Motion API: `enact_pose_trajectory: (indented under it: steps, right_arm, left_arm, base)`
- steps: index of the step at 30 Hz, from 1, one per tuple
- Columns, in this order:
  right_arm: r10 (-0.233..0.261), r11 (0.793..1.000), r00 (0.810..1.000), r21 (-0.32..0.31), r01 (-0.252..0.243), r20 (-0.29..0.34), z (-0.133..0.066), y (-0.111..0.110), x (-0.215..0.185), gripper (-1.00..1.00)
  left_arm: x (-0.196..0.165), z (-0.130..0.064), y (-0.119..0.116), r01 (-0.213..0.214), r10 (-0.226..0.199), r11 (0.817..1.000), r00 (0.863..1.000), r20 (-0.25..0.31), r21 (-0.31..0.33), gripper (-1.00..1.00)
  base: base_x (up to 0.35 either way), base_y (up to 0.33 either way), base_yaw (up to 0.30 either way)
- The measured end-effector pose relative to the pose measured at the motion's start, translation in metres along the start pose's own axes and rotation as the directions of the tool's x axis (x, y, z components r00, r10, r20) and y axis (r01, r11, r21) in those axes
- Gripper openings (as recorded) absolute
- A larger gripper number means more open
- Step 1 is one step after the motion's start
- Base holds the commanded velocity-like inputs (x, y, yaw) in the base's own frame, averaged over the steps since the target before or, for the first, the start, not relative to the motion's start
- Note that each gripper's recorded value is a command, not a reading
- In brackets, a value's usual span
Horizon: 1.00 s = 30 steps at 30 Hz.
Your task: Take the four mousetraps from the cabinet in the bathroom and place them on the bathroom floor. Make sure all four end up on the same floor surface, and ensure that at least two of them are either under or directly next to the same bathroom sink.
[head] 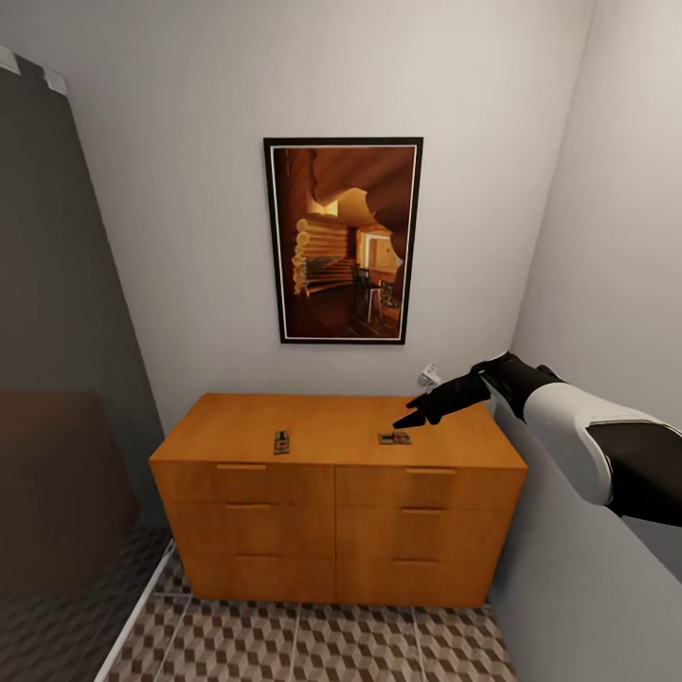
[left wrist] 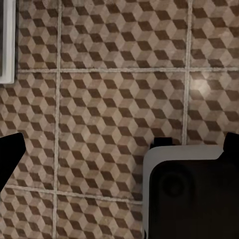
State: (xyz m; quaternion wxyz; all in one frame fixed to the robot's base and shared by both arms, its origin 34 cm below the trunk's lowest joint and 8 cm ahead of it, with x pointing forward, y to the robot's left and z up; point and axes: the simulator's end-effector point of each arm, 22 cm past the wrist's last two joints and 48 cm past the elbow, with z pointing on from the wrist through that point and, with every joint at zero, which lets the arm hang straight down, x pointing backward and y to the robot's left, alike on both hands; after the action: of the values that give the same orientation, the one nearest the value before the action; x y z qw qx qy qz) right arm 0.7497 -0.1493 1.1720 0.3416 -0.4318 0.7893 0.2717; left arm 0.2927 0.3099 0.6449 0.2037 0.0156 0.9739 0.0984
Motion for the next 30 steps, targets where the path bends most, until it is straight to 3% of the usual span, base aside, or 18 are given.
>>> enact_pose_trajectory:
  steps: [14, 21, 30]
  right_arm:
    - [-0.133, 0.991, 0.990, -0.001, 0.133, 0.042, -0.005, -0.001, -0.005, 1.00]
    - [-0.178, 0.982, 0.982, -0.049, 0.181, 0.055, -0.016, 0.005, 0.001, 1.00]
    - [-0.249, 0.967, 0.968, -0.060, 0.248, -0.001, -0.029, -0.001, 0.025, 1.00]
  left_arm:
    - [0.003, 0.000, 0.000, 0.000, 0.000, 1.000, 1.000, -0.004, -0.001, 1.00]
    - [0.003, -0.001, -0.001, -0.001, 0.001, 1.000, 1.000, -0.004, 0.001, 1.00]
    - [0.003, -0.001, -0.001, -0.001, 0.001, 1.000, 1.000, -0.004, 0.001, 1.00]
  base:
    - [0.013, 0.000, 0.000]
    - [0.000, 0.000, 0.000]
    - [0.000, 0.000, 0.000]
